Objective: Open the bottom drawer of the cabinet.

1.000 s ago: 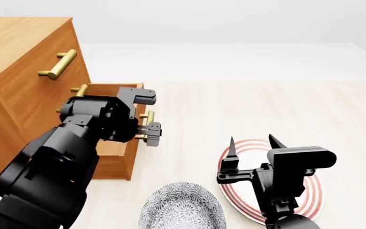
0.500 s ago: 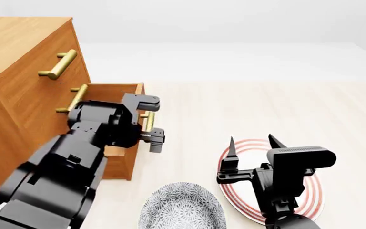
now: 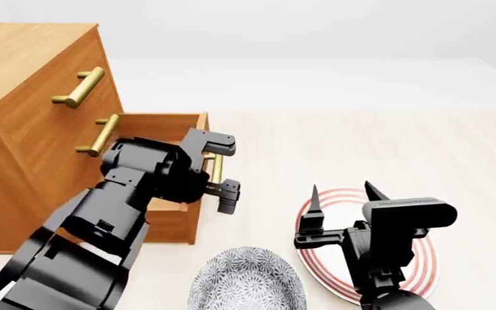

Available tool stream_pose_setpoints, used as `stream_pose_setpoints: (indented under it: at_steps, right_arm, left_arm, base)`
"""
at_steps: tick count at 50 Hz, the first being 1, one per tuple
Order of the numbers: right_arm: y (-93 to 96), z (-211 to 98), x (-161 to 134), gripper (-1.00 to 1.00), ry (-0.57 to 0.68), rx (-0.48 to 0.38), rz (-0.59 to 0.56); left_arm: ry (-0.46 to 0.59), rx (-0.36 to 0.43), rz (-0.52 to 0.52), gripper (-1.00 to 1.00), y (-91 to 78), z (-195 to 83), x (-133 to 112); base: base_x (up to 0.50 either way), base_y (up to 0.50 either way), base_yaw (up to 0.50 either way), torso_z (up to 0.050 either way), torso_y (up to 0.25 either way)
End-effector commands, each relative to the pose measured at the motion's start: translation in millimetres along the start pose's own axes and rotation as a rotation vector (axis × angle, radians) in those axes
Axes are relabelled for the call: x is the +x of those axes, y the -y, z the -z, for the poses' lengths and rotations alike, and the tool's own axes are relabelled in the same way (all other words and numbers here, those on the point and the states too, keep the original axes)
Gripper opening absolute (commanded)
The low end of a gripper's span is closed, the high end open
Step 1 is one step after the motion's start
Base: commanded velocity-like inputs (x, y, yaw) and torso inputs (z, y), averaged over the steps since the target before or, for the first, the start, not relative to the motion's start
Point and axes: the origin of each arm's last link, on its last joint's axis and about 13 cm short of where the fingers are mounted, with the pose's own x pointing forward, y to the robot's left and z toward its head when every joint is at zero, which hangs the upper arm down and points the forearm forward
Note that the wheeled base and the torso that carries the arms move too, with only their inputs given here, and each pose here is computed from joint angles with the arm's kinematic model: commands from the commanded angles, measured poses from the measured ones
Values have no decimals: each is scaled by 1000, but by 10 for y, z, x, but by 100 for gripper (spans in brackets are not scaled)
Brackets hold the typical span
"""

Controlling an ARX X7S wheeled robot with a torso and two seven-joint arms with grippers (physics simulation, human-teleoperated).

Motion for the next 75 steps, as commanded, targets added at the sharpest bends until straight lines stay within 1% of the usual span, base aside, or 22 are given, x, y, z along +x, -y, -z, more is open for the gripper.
stream_pose_setpoints:
  at_steps: [1,21,32,37,39,40,42,46,47,48,49,50,52,53,55,57,58,62,66,70,74,75]
  right_arm:
    - [3,-4,-6,100,2,-1,1]
    - [13,-46,-14,100,6,-10,5]
    - [12,-40,-11,100,4,-9,2]
    - [15,-26,-10,100,1,-7,3]
    - [12,-16,-11,100,1,-6,4]
    - [14,-23,-10,100,1,-5,4]
    - [12,-23,-10,100,2,-5,4]
    - [2,-13,3,100,0,-4,0]
    - [-1,-13,5,100,-1,-3,-1]
    - [-6,-3,6,100,-2,-4,-2]
    - [-6,-16,7,100,-2,-4,-4]
    - [-8,-14,8,100,-1,-4,-4]
    - [-8,-21,12,100,-1,-4,-3]
    - [-10,-14,13,100,-1,-4,-3]
    - [-15,-17,15,100,0,-4,-5]
    - [-17,-18,19,100,0,-4,-5]
    - [-21,-18,23,100,0,-5,-5]
    - [-20,-50,36,100,1,-5,-4]
    - [-32,-45,47,100,6,-8,-3]
    - [-34,-91,59,100,19,-17,-1]
    - [-40,-187,62,100,71,-36,9]
    - [-45,-238,64,100,95,-57,15]
  left_arm:
    - [4,-19,165,100,170,24,47]
    - [7,-51,313,100,310,35,98]
    - [125,-188,441,100,311,-187,-41]
    - [150,-202,459,100,309,-219,-56]
    - [206,-202,448,100,305,-245,-70]
    - [258,-201,414,100,299,-263,-108]
    - [298,-190,389,100,299,-257,-168]
    - [530,-211,251,100,271,-303,-429]
    - [553,-236,224,100,259,-314,-508]
    - [635,-209,166,100,253,-308,-611]
    - [637,-232,160,100,245,-303,-693]
    - [665,-225,117,100,237,-302,-738]
    - [707,-223,114,100,227,-286,-865]
    - [734,-209,60,100,219,-280,-900]
    - [794,-199,24,100,208,-240,-1036]
    - [819,-214,22,100,200,-209,-1118]
    - [869,-194,-40,100,194,-166,-1172]
    - [911,-189,-53,100,204,-50,-1256]
    - [934,-176,-26,100,229,179,-1307]
    - [959,-170,11,100,270,529,-1353]
    - [1042,-115,-82,100,308,934,-1311]
    - [1098,-108,-115,100,312,1074,-1276]
  base:
    - [0,0,0,0,0]
    - [1,0,-1,-1,0]
    - [3,-1,-5,-2,0]
    - [2,-3,-6,0,0]
    - [0,-3,-6,0,0]
    - [12,-3,-6,0,0]
    - [0,-1,-7,0,0]
    - [0,-3,-7,0,0]
    - [0,-3,-7,0,0]
    - [0,0,-7,0,0]
    - [0,-3,-6,0,0]
    - [0,-3,-6,0,0]
    - [0,0,0,0,0]
    - [0,0,0,0,0]
    - [0,0,0,0,5]
    - [0,0,0,0,0]
    - [0,0,0,0,0]
    - [0,0,0,0,0]
    - [0,0,0,0,0]
    - [0,0,0,0,0]
    - [0,0,0,0,0]
    - [0,0,0,0,0]
